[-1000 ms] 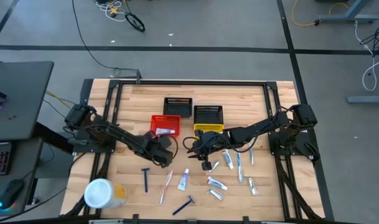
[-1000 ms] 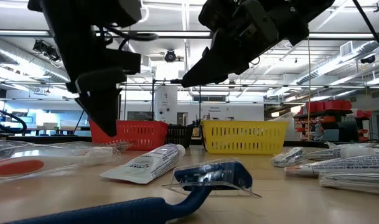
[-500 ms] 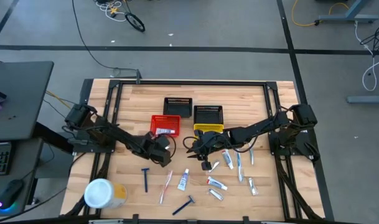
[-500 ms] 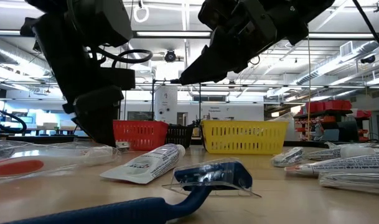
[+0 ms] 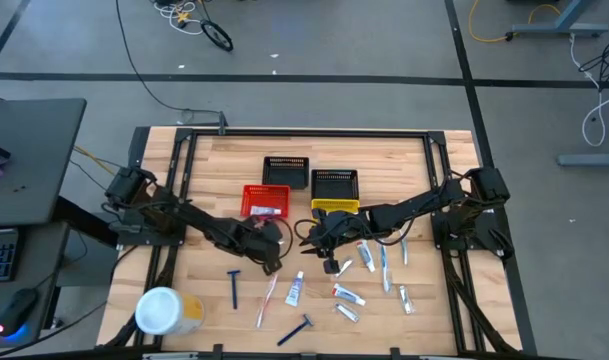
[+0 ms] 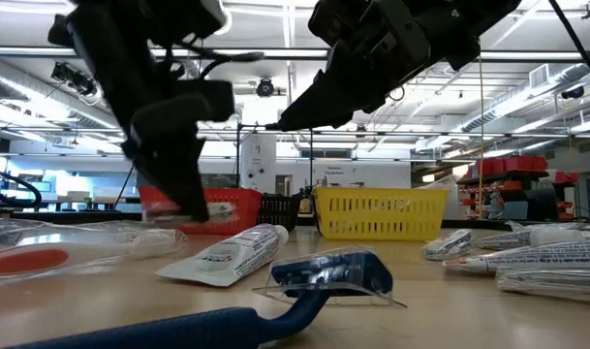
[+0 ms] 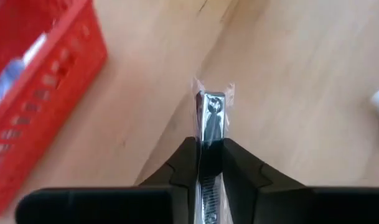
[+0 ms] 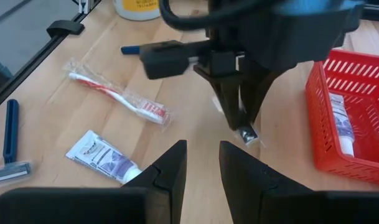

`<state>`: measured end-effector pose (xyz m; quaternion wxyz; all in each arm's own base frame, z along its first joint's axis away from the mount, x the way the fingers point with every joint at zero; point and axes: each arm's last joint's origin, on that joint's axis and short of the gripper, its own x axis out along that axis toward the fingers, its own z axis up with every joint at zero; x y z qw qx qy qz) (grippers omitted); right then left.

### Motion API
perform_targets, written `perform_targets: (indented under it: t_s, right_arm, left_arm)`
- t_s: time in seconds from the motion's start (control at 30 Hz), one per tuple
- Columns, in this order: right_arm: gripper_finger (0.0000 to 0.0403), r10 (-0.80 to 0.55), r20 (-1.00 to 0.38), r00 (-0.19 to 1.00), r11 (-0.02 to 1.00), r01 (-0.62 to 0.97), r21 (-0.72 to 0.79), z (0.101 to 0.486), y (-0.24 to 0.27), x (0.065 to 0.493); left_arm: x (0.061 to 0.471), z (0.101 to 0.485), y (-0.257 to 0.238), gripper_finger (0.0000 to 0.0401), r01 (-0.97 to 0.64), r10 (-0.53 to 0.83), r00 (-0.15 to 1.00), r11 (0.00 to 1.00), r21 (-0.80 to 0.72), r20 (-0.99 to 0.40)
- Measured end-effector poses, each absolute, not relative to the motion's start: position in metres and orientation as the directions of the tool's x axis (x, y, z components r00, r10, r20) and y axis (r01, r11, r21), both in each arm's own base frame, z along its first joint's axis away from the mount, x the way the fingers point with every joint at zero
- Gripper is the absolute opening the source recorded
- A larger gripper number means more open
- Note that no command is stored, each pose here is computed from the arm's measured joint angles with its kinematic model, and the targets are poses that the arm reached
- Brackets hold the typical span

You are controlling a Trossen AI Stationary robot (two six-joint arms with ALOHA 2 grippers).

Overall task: Pick & Place Travel size toiletries
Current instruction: Put the silver nail cutter into the left black bin

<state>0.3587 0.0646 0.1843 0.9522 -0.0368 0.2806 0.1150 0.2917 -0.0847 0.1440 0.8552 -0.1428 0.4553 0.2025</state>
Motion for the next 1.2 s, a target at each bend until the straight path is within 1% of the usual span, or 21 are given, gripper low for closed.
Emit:
perform_targets:
  t_s: [0.13, 0.27, 0.4, 0.57, 0.67, 0.73, 0.8, 0.9, 1.0, 1.07, 1.13, 1.2]
  right_arm:
    - [0.0103, 0.199, -0.543, 0.816, 0.971, -0.24, -0.005, 0.184, 0.065, 0.359]
    - [0.0103, 0.2, -0.554, 0.808, 0.975, -0.221, 0.029, 0.183, 0.065, 0.358]
    - [0.0103, 0.193, -0.606, 0.772, 0.977, -0.206, 0.049, 0.178, 0.064, 0.354]
    - [0.0103, 0.183, -0.67, 0.719, 0.978, -0.2, 0.051, 0.172, 0.063, 0.349]
    - [0.0103, 0.182, -0.672, 0.718, 0.978, -0.2, 0.051, 0.172, 0.063, 0.349]
    - [0.0103, 0.183, -0.668, 0.722, 0.978, -0.202, 0.05, 0.172, 0.063, 0.349]
    - [0.0103, 0.179, -0.666, 0.724, 0.977, -0.21, 0.034, 0.173, 0.063, 0.35]
    - [0.0103, 0.101, -0.655, 0.749, 0.982, -0.182, -0.057, 0.174, 0.061, 0.351]
    - [0.0103, 0.033, -0.635, 0.772, 0.983, -0.141, -0.12, 0.175, 0.059, 0.353]
    - [0.0103, 0.005, -0.62, 0.785, 0.974, -0.144, -0.174, 0.177, 0.058, 0.354]
    - [0.0103, -0.027, -0.609, 0.793, 0.963, -0.142, -0.228, 0.178, 0.057, 0.354]
    - [0.0103, -0.052, -0.601, 0.798, 0.96, -0.126, -0.25, 0.178, 0.057, 0.355]
  left_arm:
    - [0.305, 0.163, -0.084, 0.0077, -0.435, 0.23, 0.533, 0.9, -0.03, -0.815]
    - [0.315, 0.185, -0.07, 0.0071, -0.436, 0.333, 0.487, 0.894, 0.106, -0.807]
    - [0.327, 0.208, -0.045, 0.006, -0.428, 0.443, 0.449, 0.869, 0.248, -0.776]
    - [0.34, 0.226, 0.001, 0.0072, -0.399, 0.482, 0.44, 0.861, 0.316, -0.758]
    - [0.339, 0.225, 0.036, 0.0074, -0.397, 0.467, 0.413, 0.865, 0.306, -0.782]
    - [0.337, 0.223, 0.058, 0.0073, -0.422, 0.454, 0.394, 0.862, 0.282, -0.799]
    - [0.333, 0.222, 0.078, 0.0071, -0.438, 0.465, 0.368, 0.851, 0.29, -0.805]
    - [0.329, 0.223, 0.101, 0.0073, -0.445, 0.471, 0.36, 0.846, 0.295, -0.806]
    - [0.323, 0.222, 0.119, 0.0079, -0.411, 0.427, 0.37, 0.872, 0.267, -0.825]
    - [0.321, 0.22, 0.128, 0.0081, -0.37, 0.393, 0.393, 0.895, 0.249, -0.831]
    - [0.318, 0.216, 0.134, 0.0082, -0.322, 0.373, 0.415, 0.913, 0.25, -0.83]
    - [0.316, 0.213, 0.139, 0.0082, -0.295, 0.373, 0.418, 0.918, 0.264, -0.828]
